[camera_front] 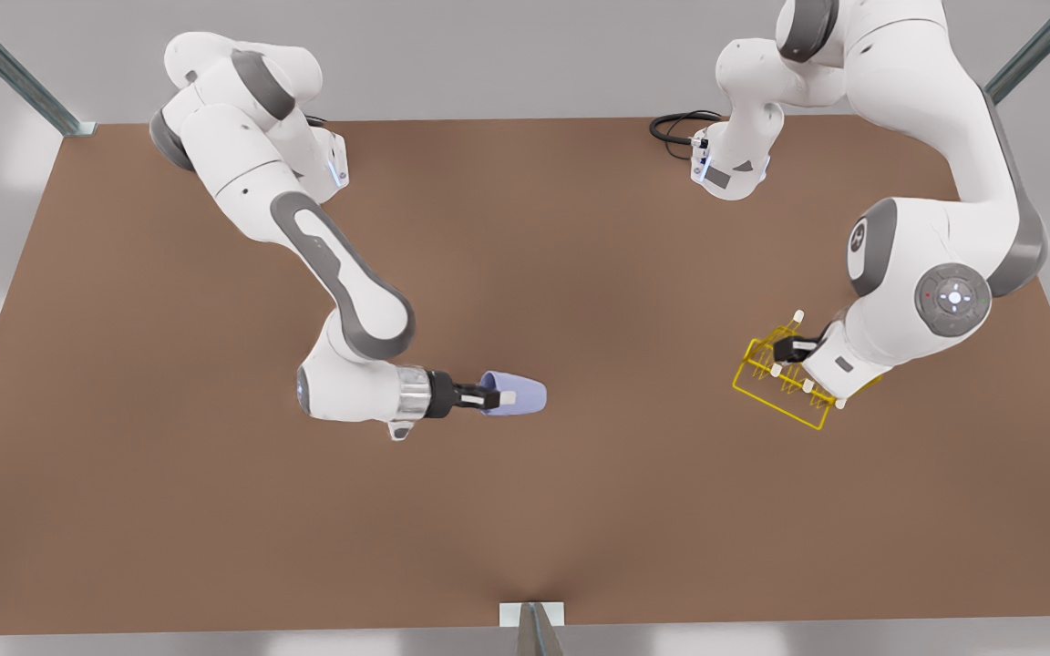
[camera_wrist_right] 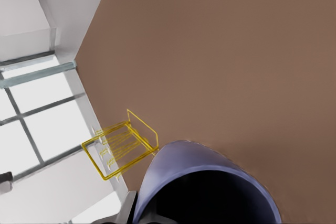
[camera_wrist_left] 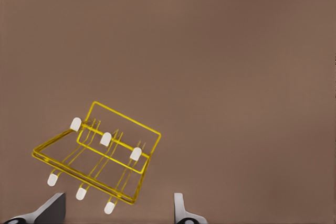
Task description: Place the cup on the cup holder
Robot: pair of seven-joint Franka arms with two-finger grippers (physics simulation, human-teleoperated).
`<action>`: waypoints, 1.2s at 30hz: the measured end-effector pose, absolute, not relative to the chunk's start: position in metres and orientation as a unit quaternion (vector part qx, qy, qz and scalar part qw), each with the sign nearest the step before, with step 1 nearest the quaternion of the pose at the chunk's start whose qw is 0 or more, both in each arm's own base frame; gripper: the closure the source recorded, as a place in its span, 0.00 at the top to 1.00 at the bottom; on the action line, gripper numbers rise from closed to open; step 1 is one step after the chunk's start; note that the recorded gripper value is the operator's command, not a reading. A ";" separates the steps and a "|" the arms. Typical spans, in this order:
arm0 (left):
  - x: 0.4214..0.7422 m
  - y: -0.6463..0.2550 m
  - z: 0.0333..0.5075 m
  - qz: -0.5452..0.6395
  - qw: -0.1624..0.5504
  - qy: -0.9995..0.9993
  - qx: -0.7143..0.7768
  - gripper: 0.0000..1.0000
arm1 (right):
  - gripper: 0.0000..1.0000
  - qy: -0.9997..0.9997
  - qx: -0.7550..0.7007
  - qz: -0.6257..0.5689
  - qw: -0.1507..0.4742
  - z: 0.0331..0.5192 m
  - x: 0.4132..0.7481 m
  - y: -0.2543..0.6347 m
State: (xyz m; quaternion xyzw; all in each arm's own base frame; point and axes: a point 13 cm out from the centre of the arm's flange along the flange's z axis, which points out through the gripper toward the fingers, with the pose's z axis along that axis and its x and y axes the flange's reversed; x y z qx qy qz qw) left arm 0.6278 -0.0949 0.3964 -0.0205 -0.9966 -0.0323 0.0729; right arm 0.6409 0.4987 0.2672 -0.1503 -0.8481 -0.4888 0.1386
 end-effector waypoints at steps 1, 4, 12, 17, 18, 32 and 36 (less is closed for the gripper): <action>0.638 -0.111 0.393 -0.021 0.062 -0.998 0.005 1.00 | 0.21 -0.835 -0.164 -0.504 0.147 0.269 0.641 0.523; 0.656 -0.153 0.407 0.026 0.032 -0.994 0.100 1.00 | 0.21 -0.812 -0.203 -0.518 0.176 0.258 0.630 0.568; 0.674 -0.195 0.397 0.082 0.040 -0.939 0.331 1.00 | 0.21 -0.791 -0.290 -0.487 0.229 0.180 0.596 0.615; 0.688 -0.195 0.358 0.068 0.052 -0.886 0.456 1.00 | 0.21 -0.786 -0.345 -0.459 0.230 0.124 0.597 0.604; 0.687 -0.206 0.354 0.066 0.054 -0.877 0.472 1.00 | 0.21 -0.784 -0.353 -0.456 0.230 0.117 0.598 0.602; 0.682 -0.288 0.285 0.014 0.010 -0.750 0.661 1.00 | 1.00 -0.788 -0.397 -0.405 0.240 0.063 0.595 0.558; 0.674 -0.316 0.285 0.021 0.006 -0.724 0.690 1.00 | 1.00 -0.788 -0.398 -0.403 0.241 0.060 0.608 0.528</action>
